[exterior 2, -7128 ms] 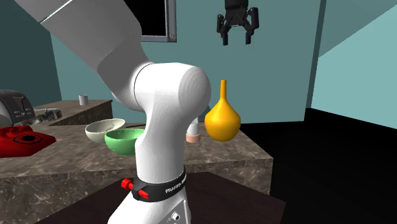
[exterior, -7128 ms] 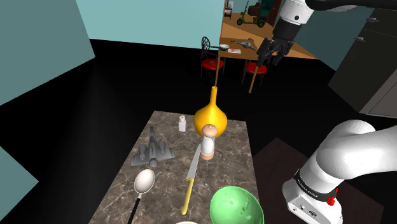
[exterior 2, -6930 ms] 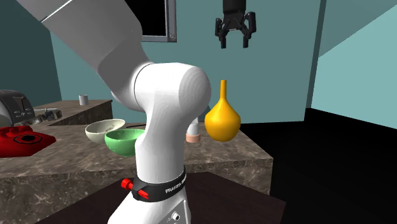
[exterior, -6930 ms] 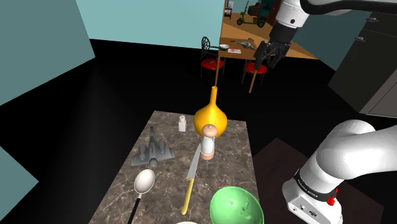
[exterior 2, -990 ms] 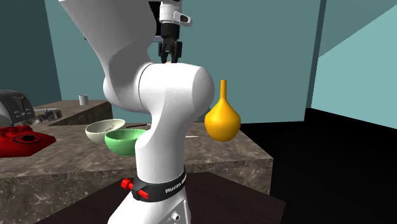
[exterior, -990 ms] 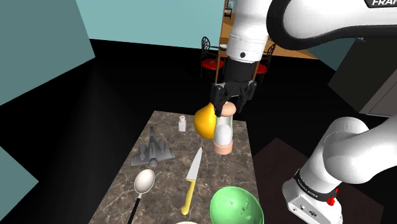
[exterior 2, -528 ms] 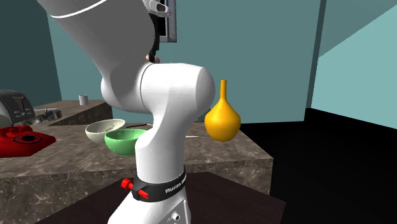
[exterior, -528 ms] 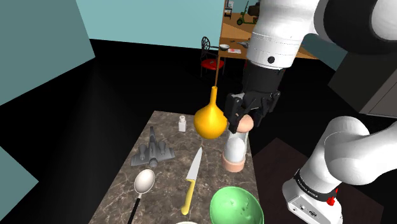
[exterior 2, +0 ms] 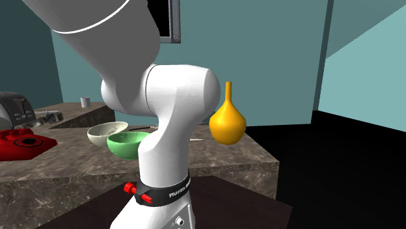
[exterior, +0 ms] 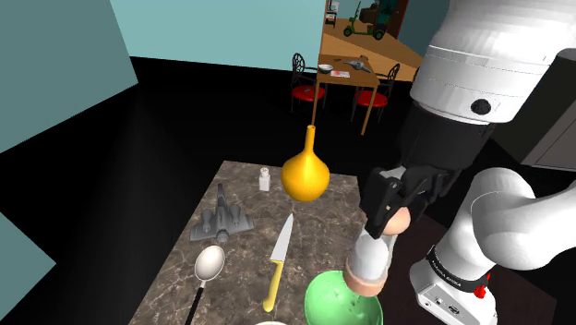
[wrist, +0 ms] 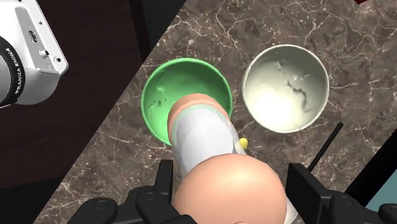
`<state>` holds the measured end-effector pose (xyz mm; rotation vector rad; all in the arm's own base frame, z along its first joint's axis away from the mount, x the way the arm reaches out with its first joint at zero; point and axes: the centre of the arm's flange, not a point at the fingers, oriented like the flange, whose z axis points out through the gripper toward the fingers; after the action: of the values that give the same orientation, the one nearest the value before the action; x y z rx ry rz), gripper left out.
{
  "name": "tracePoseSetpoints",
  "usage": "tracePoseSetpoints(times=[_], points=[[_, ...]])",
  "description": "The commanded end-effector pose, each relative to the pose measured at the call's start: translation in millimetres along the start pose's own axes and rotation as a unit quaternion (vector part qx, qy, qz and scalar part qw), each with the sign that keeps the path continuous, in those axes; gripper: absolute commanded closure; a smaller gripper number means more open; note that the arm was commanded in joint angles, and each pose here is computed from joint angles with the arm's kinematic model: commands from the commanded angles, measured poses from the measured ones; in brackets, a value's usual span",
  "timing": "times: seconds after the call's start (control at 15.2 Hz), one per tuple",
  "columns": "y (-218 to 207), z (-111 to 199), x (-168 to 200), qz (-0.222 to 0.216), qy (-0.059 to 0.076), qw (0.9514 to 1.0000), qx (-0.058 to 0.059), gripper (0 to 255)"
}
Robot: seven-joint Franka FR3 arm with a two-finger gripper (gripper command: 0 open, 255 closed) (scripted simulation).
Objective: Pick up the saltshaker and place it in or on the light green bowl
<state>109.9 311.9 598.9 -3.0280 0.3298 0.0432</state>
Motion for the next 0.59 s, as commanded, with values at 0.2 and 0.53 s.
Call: tracePoseSetpoints(times=[0.2,0.53], points=[[0,21,-6,0.001,0.0,1.0,0.0,255],[3,48,-5,0.001,0.0,1.0,0.0,255]])
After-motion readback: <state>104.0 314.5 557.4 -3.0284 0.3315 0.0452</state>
